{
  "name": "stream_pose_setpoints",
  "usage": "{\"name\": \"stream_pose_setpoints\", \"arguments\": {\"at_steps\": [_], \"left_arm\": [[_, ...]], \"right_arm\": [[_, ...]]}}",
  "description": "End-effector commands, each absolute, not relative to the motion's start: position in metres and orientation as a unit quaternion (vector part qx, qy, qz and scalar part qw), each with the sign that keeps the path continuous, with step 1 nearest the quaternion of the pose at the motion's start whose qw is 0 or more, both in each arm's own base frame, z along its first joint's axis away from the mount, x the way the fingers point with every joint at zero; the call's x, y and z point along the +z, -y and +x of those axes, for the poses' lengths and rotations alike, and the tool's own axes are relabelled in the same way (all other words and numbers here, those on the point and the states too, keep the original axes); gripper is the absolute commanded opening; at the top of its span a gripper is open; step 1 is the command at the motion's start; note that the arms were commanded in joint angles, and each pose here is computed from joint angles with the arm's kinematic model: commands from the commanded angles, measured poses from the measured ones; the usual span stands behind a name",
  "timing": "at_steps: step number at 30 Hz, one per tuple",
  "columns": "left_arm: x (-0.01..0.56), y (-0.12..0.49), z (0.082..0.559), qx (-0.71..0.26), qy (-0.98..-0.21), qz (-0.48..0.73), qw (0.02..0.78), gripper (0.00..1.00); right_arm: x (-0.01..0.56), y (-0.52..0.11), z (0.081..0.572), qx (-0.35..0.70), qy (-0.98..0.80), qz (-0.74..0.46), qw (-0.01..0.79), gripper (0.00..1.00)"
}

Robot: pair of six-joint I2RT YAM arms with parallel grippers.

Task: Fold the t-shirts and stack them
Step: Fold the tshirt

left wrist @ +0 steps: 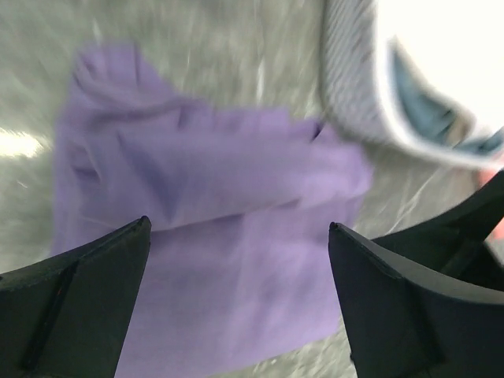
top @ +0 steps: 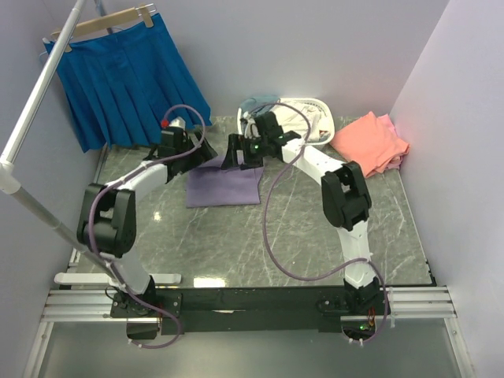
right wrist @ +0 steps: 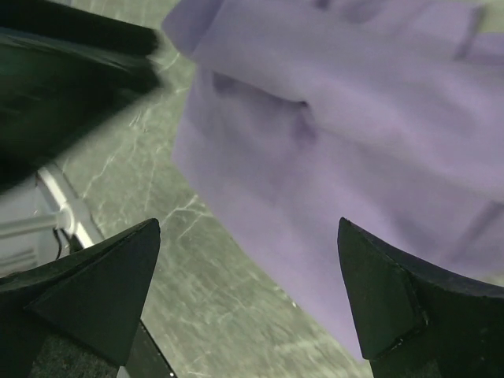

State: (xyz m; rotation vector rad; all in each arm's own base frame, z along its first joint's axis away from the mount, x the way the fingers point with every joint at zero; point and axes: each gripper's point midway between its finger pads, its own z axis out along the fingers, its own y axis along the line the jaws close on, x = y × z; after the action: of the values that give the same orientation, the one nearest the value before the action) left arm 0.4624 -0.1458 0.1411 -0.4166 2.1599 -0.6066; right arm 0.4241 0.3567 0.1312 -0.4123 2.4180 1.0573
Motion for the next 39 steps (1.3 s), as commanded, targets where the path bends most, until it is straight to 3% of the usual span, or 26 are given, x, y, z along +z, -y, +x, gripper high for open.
{"name": "stream_pose_setpoints", "arguments": {"at_steps": [1, 9, 19, 29, 34, 37, 38, 39], "left_arm": [[0.116, 0.176, 0.463, -0.307, -0.863, -0.127, 0.380, 0.99], [0.088, 0.177, 0.494, -0.294, -0.864, -0.126, 0.389, 0.99], [0.146, 0.157, 0.539, -0.265, -0.838, -0.128, 0.460, 0.99], [0.187, 0.159, 0.498, -0.297, -0.809, -0.108, 0.496, 0.99], [0.164, 0.171, 0.466, -0.312, -0.819, -0.089, 0.473, 1.00], [0.145, 0.175, 0.457, -0.309, -0.830, -0.090, 0.455, 0.99], [0.145, 0.175, 0.457, -0.311, -0.827, -0.089, 0.459, 0.99], [0.139, 0.174, 0.455, -0.309, -0.828, -0.092, 0.458, 0.99]], "right_arm": [[0.127, -0.383, 0.426, 0.437, -0.858, -0.160, 0.215, 1.00], [0.108, -0.388, 0.450, 0.417, -0.860, -0.168, 0.241, 1.00], [0.091, -0.390, 0.492, 0.367, -0.867, -0.168, 0.291, 1.00], [0.084, -0.365, 0.540, 0.264, -0.880, -0.121, 0.375, 1.00], [0.105, -0.356, 0.547, 0.241, -0.872, -0.124, 0.408, 1.00], [0.117, -0.355, 0.534, 0.245, -0.870, -0.140, 0.405, 1.00], [0.150, -0.359, 0.530, 0.264, -0.850, -0.147, 0.433, 1.00], [0.134, -0.356, 0.516, 0.264, -0.856, -0.152, 0.417, 1.00]]}}
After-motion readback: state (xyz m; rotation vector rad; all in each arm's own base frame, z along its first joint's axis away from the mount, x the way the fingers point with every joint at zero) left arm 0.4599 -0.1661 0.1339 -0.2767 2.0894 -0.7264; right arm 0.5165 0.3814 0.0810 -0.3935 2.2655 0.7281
